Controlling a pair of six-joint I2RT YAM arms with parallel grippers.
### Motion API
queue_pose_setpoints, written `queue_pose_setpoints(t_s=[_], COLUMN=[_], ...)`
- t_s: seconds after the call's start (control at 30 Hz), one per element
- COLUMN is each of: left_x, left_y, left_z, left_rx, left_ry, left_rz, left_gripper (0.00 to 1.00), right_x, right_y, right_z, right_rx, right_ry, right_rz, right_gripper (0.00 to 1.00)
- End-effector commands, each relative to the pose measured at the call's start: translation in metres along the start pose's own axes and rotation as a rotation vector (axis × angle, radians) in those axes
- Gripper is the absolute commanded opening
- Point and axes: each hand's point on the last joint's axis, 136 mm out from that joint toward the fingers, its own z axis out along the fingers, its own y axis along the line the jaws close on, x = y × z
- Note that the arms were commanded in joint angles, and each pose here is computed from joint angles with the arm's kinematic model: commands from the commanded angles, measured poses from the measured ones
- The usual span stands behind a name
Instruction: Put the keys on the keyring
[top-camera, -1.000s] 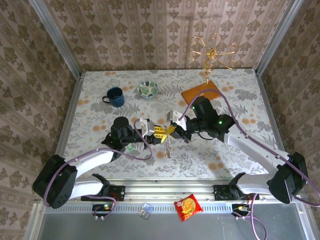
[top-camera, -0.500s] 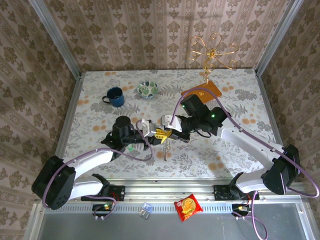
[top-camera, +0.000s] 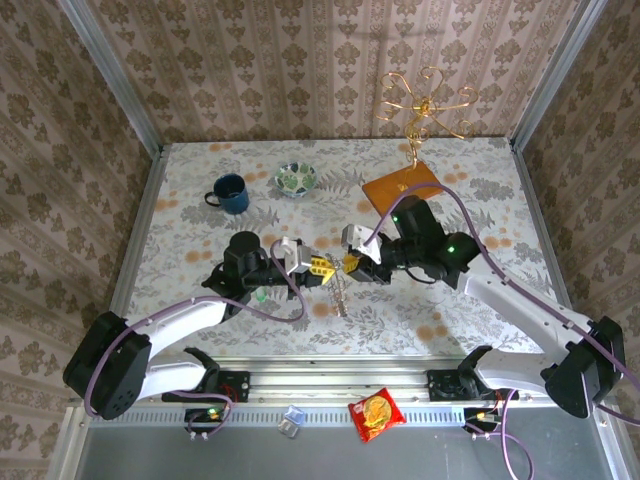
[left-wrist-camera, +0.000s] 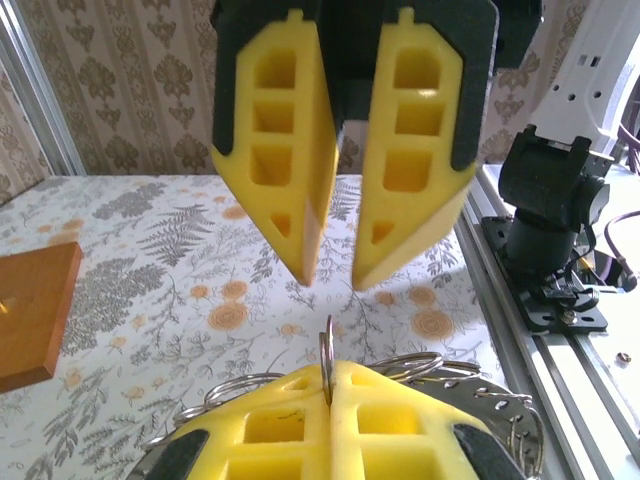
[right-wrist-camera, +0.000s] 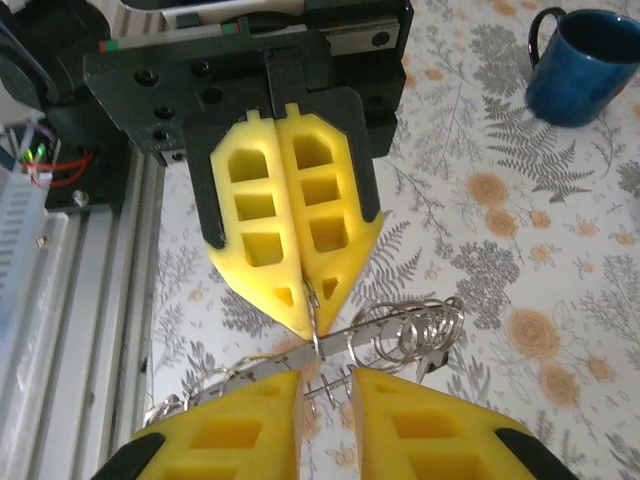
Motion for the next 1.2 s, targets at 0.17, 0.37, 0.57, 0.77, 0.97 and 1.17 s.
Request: queue_pose_setpoints(t_s=[0.17, 0.37, 0.57, 0.77, 0.97, 1.17], left_x=[-0.016, -0.02, -0.021, -0.015, 0.001, 0.001], left_y=[-0.007, -0.008, -0.007, -0.001, -0.001, -0.004], left_z=[-0.001, -0.001, 0.0, -0.002, -0.004, -0.008], left_rx=[0.032, 0.032, 0.032, -0.015, -0.037, -0.043], left_ry=[-0.07, -0.09, -0.105, -0.085, -0.001, 0.017], left_rz=[0.037, 0.042, 0.042, 0.038, 0.044, 0.065], left_gripper=[0.0, 0.0, 0.0, 0.19, 0.27, 0.37], right_x=[-0.016, -0.021, -0.022, -0.019, -0.01, -0.009], right_y=[0.002, 0.001, 0.003, 0.001, 0.0, -0.005], right_z=[0.007, 0.013, 0.017, 0.011, 0.007, 0.006], right_rx=[-0.039, -0.064, -0.089, -0.052, 0.053, 0.152], right_ry=[-0.109, -0.127, -0.129, -0.091, -0.003, -0.007], right_rz=[0.047, 0.047, 0.047, 0.001, -0.197, -0.403], right_gripper=[0.22, 0.2, 0.07, 0.0, 0.0, 0.0])
